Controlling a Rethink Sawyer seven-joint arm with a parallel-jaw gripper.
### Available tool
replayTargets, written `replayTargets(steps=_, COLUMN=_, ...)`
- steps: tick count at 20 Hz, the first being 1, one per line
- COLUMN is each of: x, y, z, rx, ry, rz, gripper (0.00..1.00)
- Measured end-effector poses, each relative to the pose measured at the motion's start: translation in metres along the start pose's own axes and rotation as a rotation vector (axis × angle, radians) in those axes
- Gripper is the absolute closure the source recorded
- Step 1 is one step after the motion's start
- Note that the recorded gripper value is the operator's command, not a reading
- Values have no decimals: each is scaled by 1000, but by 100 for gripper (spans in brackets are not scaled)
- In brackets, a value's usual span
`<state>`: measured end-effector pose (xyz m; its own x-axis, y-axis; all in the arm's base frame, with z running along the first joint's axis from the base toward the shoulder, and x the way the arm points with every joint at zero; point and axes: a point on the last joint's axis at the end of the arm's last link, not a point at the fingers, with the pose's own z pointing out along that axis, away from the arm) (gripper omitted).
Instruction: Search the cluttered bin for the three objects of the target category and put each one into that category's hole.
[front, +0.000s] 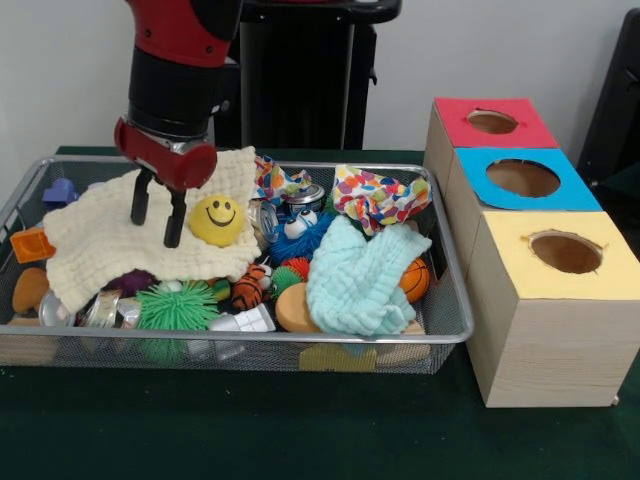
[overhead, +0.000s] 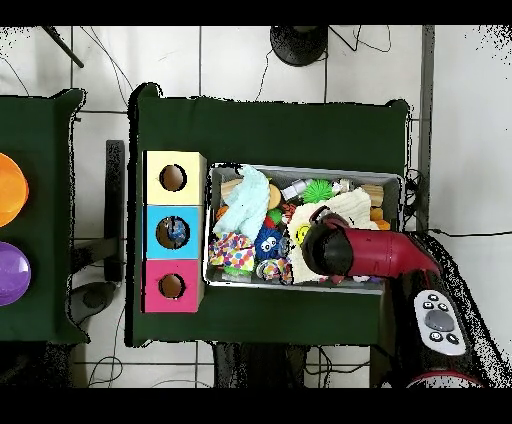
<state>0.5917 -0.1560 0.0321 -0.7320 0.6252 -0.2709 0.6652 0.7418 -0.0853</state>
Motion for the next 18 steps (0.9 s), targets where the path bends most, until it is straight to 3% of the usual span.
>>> replayTargets(steps=18, x=-3, y=5, z=37, rx=53, ry=3, rz=-110, gripper=0)
